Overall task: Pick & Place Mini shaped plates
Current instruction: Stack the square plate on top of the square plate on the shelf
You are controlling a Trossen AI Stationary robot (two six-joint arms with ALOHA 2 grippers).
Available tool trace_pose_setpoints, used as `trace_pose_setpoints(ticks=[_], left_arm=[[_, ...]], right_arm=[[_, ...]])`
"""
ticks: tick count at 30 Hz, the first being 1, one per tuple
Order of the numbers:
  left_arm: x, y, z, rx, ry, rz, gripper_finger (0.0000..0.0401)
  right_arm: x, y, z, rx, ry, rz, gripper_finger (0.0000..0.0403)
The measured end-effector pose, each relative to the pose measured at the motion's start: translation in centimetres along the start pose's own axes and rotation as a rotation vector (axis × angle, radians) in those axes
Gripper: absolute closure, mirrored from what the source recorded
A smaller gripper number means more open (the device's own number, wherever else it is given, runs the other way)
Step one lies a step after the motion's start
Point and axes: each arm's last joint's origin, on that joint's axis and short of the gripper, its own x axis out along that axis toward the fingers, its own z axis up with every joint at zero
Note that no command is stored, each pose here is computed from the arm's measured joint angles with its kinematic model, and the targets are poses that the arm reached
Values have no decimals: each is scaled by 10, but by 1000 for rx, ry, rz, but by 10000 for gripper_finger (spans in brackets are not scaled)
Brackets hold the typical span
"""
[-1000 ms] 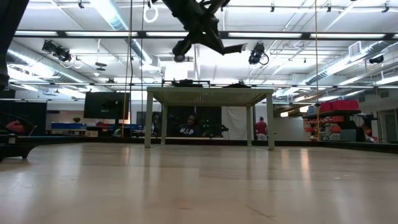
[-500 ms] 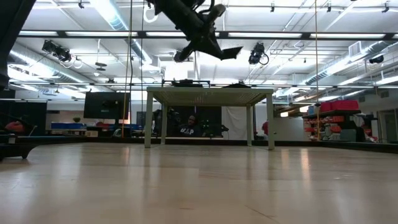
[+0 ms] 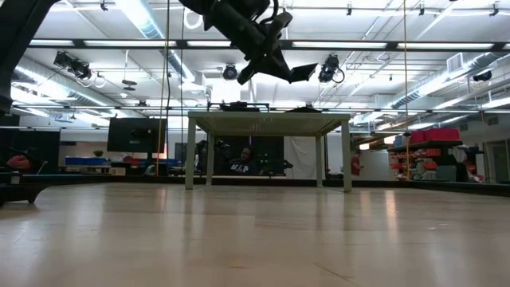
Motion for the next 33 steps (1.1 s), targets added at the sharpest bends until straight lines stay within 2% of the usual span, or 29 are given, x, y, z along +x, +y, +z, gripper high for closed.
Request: trace_pose_setpoints(ticks=[4,9,13,33], left_arm=[[5,5,3,106,-33,16,387],[16,12,2,153,-24,17,387],[26,15,-3,165,-2,16,387],[26,21,-2,192,-2,36,387]], right_arm=[[0,0,0,0,0,0,399],[0,0,0,0,0,0,399],[0,0,0,0,0,0,399],[0,0,0,0,0,0,399]])
